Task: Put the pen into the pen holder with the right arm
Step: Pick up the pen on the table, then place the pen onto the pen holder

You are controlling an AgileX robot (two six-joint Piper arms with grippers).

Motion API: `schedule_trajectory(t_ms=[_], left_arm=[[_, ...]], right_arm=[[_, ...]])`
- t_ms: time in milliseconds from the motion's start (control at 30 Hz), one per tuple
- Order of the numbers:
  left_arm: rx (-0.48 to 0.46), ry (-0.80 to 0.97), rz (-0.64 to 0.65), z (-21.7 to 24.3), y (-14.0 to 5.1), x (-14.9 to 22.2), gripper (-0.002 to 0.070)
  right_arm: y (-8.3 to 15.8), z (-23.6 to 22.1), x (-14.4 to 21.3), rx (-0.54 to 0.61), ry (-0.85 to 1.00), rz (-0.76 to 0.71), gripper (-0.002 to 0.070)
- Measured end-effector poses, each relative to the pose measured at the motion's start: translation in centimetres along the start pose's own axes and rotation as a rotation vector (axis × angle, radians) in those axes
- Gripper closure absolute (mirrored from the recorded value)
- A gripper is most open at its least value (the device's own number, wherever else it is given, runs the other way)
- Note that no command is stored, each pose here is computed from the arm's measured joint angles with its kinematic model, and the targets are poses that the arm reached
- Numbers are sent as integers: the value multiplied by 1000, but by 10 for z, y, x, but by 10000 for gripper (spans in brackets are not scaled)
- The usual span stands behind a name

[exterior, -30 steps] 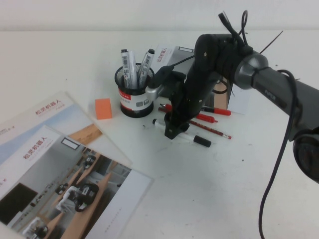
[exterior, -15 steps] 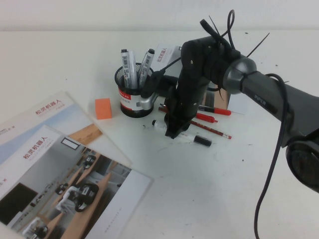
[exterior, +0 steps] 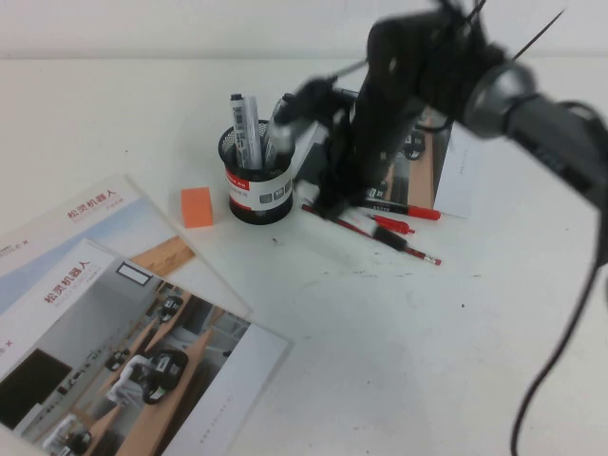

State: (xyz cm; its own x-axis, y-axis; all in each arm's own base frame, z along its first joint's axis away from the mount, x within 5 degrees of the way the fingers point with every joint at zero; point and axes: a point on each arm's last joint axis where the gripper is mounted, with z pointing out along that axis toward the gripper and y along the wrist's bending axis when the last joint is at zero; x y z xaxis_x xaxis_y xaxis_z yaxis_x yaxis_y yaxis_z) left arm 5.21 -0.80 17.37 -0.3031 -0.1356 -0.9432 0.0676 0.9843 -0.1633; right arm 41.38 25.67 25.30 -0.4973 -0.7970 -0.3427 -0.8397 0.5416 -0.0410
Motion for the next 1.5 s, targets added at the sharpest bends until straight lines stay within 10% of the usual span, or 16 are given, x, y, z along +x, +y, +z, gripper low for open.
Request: schedule_trajectory(t_ms=[700, 1167, 1500], left_arm=[[0, 0, 0, 0, 0, 0, 676], [0, 0, 0, 0, 0, 0, 676], [0, 0, 0, 0, 0, 0, 676]], right_arm=[[79, -154, 11, -12, -441, -89, 545], [115, -116, 88, 278, -1060, 163, 545], [133, -100, 93, 210, -1232, 123, 545]])
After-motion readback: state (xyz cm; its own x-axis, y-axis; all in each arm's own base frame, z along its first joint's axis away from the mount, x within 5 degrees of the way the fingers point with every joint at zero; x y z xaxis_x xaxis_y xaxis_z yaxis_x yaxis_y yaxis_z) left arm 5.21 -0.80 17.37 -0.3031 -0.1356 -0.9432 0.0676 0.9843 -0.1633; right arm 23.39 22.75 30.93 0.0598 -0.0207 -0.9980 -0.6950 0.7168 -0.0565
